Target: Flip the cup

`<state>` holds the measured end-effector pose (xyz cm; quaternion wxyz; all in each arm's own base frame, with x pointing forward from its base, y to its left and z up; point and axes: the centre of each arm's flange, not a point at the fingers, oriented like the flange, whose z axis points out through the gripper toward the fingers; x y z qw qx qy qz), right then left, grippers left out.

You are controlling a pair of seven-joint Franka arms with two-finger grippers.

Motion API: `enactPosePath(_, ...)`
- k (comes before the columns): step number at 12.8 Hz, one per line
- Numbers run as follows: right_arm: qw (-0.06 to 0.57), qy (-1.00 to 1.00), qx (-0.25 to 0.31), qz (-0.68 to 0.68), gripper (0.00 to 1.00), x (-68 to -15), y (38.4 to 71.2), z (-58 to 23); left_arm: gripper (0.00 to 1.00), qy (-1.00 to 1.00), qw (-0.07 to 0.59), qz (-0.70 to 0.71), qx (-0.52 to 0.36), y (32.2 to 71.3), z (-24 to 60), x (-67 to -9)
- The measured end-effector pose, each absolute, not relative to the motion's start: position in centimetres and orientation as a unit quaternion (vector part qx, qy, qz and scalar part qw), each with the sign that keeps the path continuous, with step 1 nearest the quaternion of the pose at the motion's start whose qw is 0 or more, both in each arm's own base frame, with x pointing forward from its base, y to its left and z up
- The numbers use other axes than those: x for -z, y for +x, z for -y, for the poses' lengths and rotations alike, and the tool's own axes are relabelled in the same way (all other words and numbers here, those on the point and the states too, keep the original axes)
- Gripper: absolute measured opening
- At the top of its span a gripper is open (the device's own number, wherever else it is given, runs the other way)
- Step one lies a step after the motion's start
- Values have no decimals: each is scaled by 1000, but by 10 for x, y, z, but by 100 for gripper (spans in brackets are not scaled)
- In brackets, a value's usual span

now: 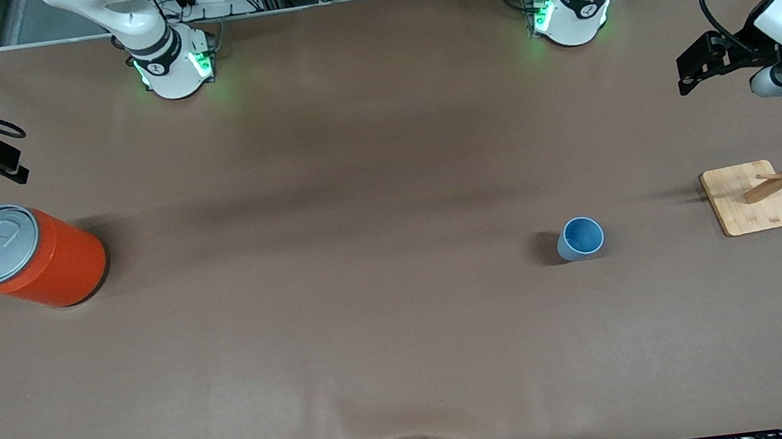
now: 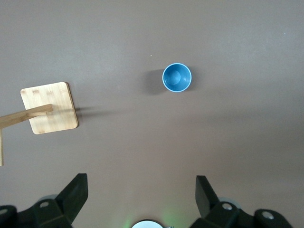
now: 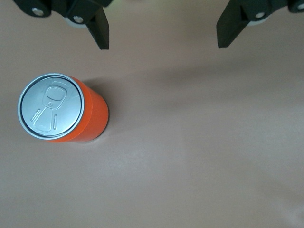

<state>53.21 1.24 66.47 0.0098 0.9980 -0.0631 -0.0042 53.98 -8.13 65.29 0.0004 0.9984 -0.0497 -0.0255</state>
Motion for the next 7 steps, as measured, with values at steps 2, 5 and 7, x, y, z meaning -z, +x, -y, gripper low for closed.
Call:
enactPosePath(2,10,998,4,62,100,-665,532,-13,100,998,0,50,25,540,81,-653)
enactPosePath(5,9,998,5,61,100,-665,532,-14,100,998,0,50,24,540,81,-654)
enactPosePath(7,7,998,5,61,100,-665,532,-15,100,998,0,50,24,540,81,-654)
